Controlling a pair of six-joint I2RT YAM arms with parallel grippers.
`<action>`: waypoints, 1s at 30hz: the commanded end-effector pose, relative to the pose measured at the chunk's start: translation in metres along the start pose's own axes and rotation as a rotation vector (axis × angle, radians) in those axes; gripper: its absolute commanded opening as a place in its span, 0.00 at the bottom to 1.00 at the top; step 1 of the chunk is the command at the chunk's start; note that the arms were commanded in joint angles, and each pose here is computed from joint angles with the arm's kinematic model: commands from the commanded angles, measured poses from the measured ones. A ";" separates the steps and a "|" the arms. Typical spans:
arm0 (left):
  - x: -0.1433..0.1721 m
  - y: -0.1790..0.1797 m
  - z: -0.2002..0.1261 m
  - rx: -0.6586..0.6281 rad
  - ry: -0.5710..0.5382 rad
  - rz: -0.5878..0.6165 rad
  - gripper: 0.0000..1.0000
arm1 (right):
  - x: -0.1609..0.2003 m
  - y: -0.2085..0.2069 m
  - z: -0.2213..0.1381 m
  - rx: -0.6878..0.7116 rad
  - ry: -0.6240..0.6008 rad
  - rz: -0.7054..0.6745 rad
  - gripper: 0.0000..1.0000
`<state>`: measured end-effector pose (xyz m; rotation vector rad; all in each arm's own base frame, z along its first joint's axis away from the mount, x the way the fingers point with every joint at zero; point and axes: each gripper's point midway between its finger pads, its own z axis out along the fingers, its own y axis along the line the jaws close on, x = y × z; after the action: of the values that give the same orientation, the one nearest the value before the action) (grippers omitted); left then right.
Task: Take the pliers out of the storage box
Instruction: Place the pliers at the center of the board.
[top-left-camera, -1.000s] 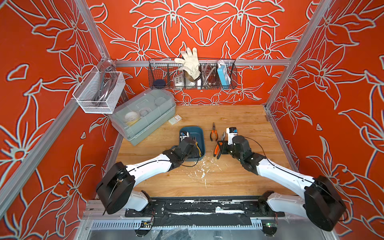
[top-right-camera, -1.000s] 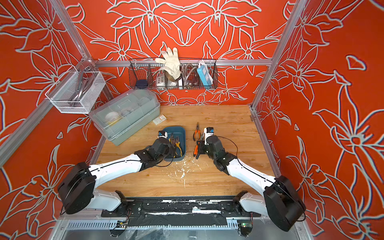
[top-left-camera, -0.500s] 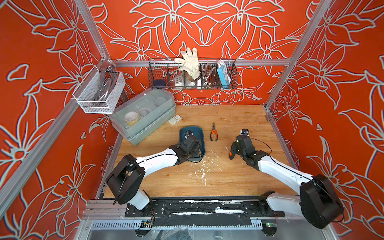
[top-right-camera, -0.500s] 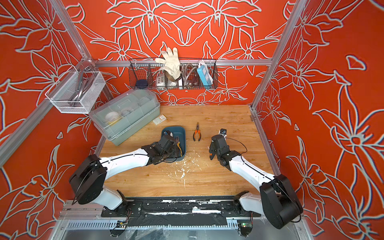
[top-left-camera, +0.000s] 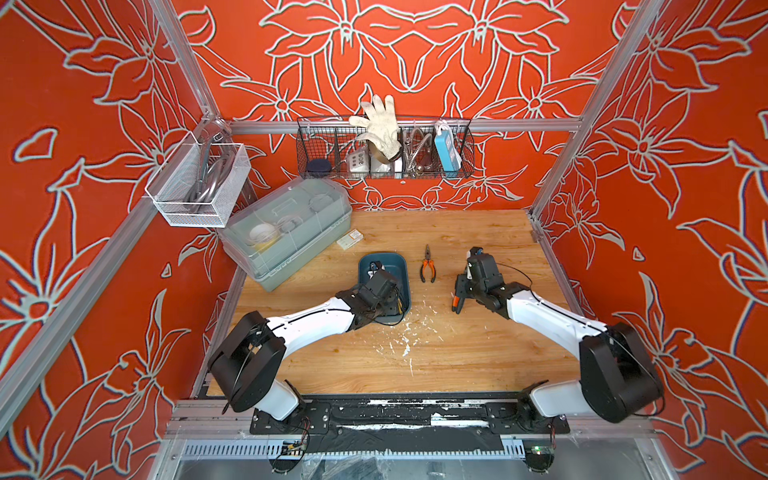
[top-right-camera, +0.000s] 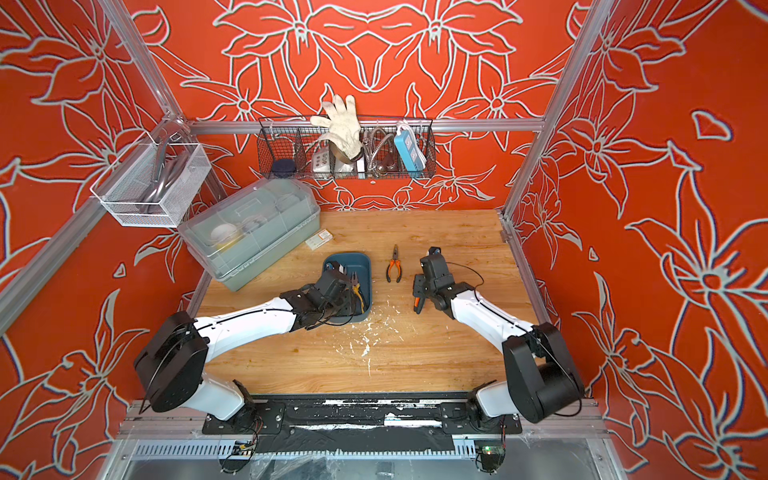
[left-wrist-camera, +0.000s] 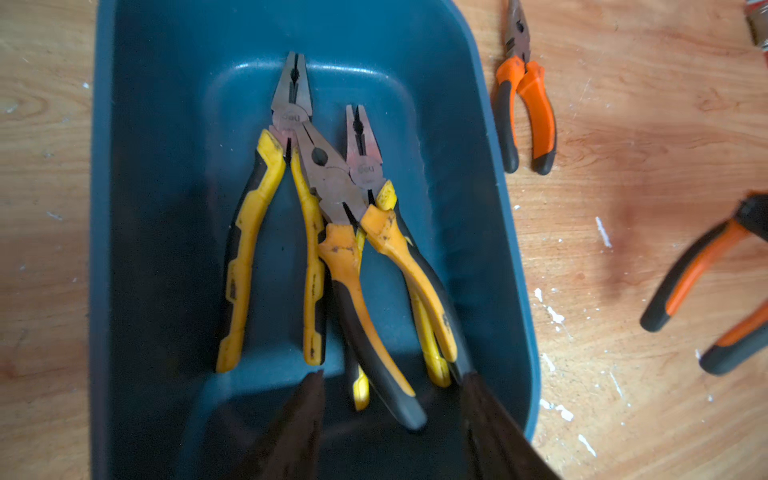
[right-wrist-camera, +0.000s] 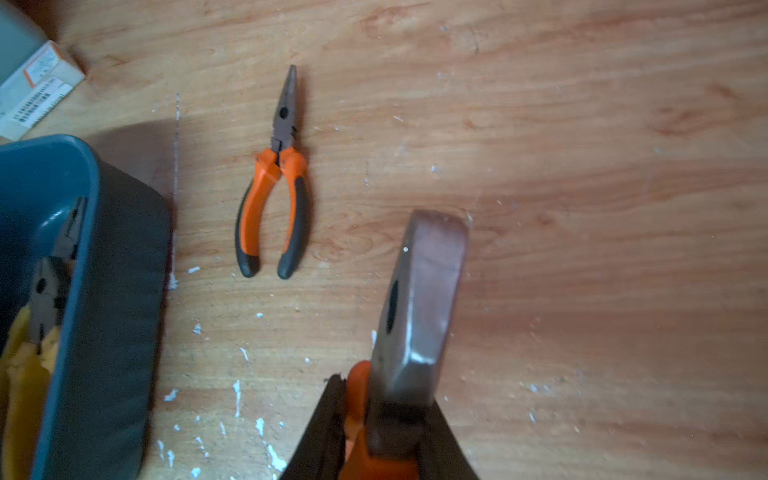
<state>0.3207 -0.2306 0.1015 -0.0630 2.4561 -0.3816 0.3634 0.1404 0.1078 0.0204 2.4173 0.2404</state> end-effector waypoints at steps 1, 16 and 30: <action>-0.008 0.007 -0.010 -0.014 -0.046 0.006 0.55 | -0.032 0.020 0.004 -0.071 0.018 -0.042 0.00; -0.012 0.009 -0.010 -0.022 -0.069 0.025 0.56 | -0.076 0.009 0.103 -0.081 0.261 -0.081 0.02; -0.012 0.006 -0.012 -0.004 -0.064 0.021 0.56 | -0.057 0.004 0.156 -0.234 0.355 0.063 0.21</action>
<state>0.3202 -0.2215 0.1077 -0.0523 2.4133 -0.3496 0.5108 0.1611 0.0422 -0.0552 2.6961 0.5545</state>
